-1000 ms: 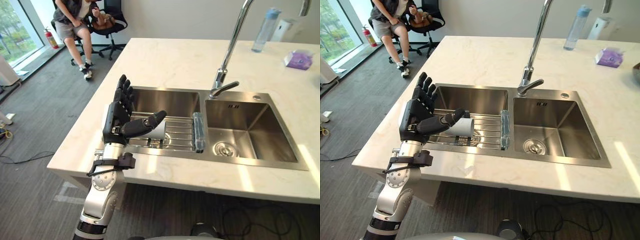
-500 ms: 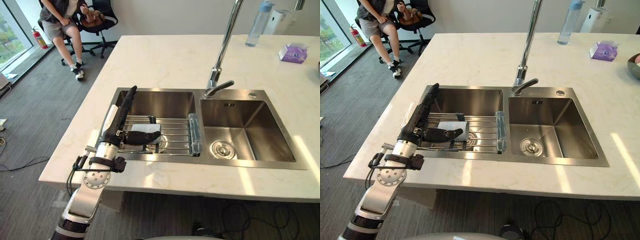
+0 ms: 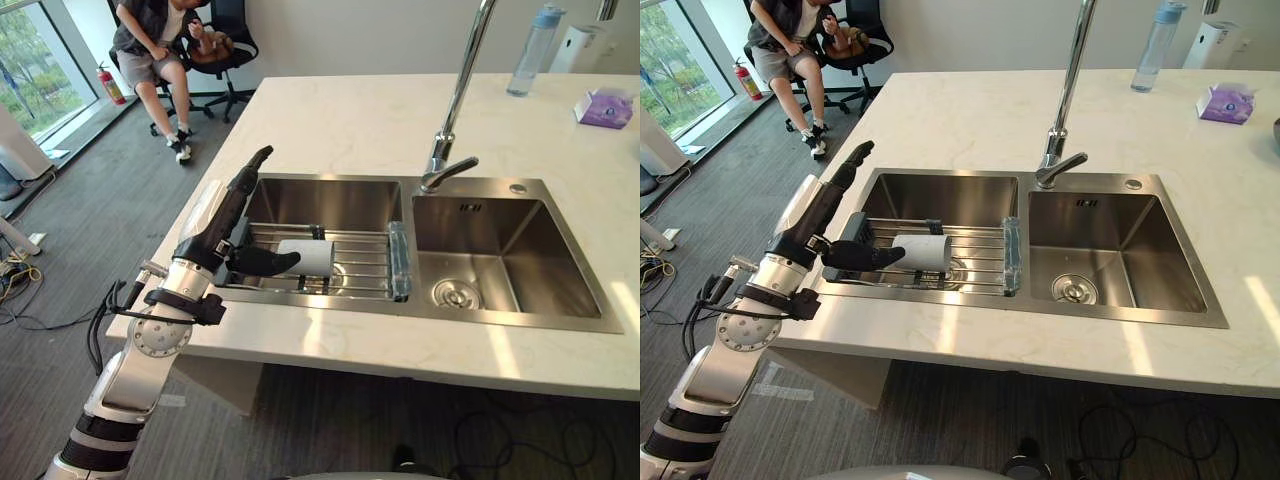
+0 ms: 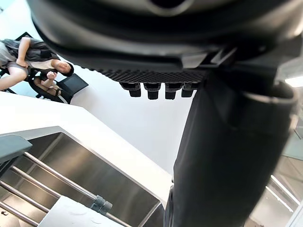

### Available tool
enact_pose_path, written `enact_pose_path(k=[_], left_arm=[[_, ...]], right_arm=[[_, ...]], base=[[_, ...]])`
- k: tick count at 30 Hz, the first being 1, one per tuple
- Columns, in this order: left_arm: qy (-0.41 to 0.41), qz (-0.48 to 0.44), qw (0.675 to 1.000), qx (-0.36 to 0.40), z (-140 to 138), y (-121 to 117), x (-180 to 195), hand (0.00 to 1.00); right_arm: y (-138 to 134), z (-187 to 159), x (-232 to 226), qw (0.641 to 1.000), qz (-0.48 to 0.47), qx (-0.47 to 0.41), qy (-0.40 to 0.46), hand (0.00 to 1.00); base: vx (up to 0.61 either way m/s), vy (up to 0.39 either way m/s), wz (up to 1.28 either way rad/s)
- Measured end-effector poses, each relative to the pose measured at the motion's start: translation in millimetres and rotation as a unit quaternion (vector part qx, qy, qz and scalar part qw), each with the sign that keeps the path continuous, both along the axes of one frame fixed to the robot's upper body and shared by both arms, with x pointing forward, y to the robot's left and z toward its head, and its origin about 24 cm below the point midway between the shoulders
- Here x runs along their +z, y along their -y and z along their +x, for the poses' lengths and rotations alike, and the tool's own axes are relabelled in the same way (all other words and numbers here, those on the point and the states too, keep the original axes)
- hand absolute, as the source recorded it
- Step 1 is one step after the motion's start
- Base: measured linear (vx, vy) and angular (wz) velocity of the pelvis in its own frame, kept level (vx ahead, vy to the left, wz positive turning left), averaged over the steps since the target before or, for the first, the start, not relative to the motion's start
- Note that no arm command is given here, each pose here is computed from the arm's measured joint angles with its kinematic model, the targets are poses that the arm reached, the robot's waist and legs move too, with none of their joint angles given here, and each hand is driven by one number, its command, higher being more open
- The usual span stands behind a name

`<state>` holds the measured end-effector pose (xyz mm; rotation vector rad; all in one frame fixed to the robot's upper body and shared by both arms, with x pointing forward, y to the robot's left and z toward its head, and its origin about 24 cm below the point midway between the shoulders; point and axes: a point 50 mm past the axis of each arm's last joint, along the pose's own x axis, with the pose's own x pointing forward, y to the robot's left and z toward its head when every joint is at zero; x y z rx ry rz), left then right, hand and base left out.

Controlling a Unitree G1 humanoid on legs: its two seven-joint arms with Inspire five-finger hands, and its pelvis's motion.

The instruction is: Walk over to the sink, pick up the cup, carry it to the dishwasher, place the cup inside the dishwasher, then close the dishwasher door

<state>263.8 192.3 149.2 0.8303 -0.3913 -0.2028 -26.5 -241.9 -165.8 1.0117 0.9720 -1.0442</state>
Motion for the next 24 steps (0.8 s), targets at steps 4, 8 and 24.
enact_pose_path(k=[4, 8, 24], left_arm=[[-0.013, 0.069, 0.997, -0.022, 10.8, 7.1, -2.0, 1.00], [-0.033, 0.088, 0.995, -0.024, 17.4, 5.0, -6.9, 1.00], [-0.117, 0.218, 0.968, 0.029, 26.9, -14.5, -53.1, 1.00]], right_arm=[[-0.2, 1.9, -0.2, 1.000, 0.000, -0.006, 0.004, 1.00], [-0.8, 5.8, -0.5, 1.000, 0.003, -0.007, 0.010, 1.00], [14.3, 33.8, 4.4, 0.998, 0.026, 0.002, 0.051, 1.00]], base=[[0.00, 0.012, -0.13], [0.00, 0.005, -0.10], [-0.02, -0.011, -0.04]])
